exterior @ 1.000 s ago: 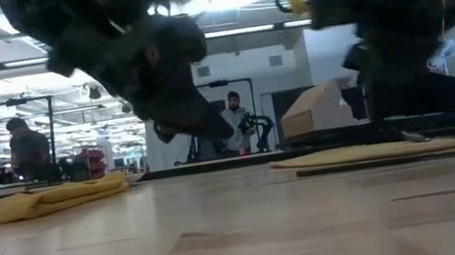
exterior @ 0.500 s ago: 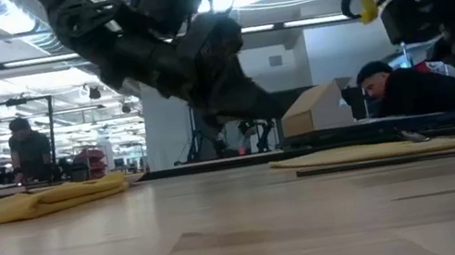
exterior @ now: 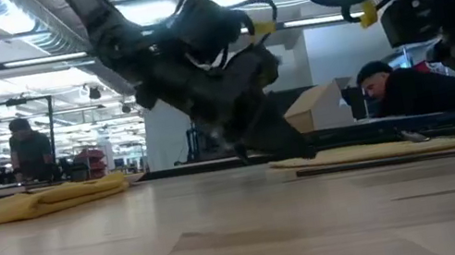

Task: Set table place
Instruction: Put the knife to the left of the spoon on the woven mat

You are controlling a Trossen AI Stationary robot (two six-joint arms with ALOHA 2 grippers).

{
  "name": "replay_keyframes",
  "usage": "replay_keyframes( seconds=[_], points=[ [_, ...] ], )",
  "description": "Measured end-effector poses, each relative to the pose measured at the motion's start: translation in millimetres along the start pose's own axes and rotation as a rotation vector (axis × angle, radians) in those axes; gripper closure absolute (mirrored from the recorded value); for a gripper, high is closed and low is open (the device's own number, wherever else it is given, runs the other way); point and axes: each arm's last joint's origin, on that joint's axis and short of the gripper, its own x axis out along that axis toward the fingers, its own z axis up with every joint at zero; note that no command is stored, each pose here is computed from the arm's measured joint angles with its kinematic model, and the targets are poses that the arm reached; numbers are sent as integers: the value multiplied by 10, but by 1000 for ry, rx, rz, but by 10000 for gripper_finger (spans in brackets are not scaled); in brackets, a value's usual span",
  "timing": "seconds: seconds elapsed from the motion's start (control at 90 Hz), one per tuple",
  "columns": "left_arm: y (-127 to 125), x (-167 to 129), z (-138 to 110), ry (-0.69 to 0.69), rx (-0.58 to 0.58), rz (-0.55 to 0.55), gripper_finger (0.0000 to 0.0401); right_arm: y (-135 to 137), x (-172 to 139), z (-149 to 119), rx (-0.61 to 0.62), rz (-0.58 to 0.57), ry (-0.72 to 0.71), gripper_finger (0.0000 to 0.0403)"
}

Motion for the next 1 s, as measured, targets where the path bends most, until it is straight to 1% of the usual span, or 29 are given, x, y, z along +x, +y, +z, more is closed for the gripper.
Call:
replay_keyframes(
  seconds=[0.233,0.478,0.667,0.889,1.0],
  points=[
    [40,1,17,50,37,21,401,-3,-1,-1,-1,-4,-1,403],
    [-81,145,-147,92,54,-2,401,-2,-1,-1,-1,-4,-2,403],
    [-289,187,-209,115,36,-16,401,-3,-2,-1,-1,-4,-2,403],
    [-587,217,-290,144,0,-86,401,-6,-3,1,-2,-15,-12,403],
    [-713,229,-306,127,-26,-120,401,-12,-3,7,-4,-36,-34,403]
  ],
)
